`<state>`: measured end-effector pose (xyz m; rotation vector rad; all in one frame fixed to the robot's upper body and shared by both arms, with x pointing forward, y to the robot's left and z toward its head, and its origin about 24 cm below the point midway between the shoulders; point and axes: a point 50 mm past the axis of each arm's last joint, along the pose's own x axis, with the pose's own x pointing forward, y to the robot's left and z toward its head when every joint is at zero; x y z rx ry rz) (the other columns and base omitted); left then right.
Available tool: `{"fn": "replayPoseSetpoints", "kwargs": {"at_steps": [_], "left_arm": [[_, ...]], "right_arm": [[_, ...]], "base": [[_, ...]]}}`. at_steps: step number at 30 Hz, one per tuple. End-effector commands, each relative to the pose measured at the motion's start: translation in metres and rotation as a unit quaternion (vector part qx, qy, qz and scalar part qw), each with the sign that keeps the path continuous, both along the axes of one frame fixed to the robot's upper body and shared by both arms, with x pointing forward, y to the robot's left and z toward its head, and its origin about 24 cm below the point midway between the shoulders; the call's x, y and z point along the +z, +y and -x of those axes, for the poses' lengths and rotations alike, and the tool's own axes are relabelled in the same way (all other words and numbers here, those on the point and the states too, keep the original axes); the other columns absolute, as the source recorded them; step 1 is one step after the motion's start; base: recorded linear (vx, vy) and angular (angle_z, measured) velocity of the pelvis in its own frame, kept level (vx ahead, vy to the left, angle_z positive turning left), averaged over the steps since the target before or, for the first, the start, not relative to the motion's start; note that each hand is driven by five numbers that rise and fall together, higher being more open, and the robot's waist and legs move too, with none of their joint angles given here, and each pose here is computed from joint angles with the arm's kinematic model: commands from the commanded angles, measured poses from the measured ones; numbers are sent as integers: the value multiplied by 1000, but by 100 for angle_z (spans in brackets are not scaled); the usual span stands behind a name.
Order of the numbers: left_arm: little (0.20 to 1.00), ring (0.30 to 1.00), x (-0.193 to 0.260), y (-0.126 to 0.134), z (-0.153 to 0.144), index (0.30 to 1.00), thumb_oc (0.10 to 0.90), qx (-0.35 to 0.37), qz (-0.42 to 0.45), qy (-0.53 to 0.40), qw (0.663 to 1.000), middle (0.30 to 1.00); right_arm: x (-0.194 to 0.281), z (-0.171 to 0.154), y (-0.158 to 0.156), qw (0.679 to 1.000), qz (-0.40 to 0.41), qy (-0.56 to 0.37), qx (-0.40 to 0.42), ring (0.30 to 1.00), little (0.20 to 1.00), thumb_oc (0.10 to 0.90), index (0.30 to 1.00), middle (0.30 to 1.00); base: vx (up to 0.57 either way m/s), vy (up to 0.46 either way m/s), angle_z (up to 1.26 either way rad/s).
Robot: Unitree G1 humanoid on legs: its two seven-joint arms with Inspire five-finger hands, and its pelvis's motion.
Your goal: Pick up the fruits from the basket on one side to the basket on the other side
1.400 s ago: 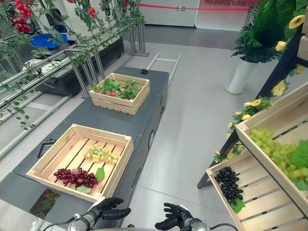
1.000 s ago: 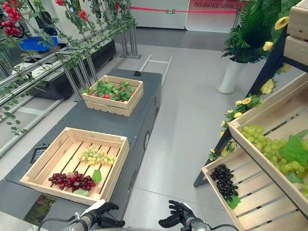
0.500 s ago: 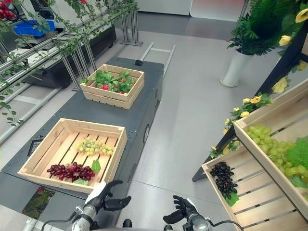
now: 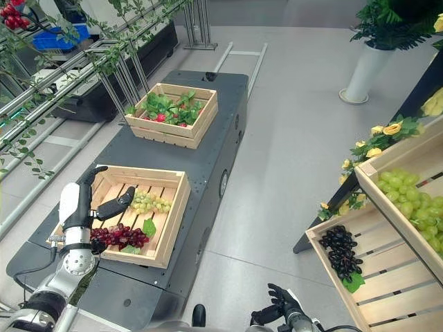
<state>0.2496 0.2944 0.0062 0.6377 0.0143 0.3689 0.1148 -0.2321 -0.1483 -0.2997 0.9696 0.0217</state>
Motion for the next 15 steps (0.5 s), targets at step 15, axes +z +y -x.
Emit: {"fn": "replayPoseSetpoints", "kwargs": {"at_steps": [15], "left_arm": [[900,900,83,60,-40,900,800,75,-394,3,916,900]], "right_arm": [[35,-62,-19,991,13,-130,-7,900,900,800,900,900]], "base": [[-4,70,0]]}}
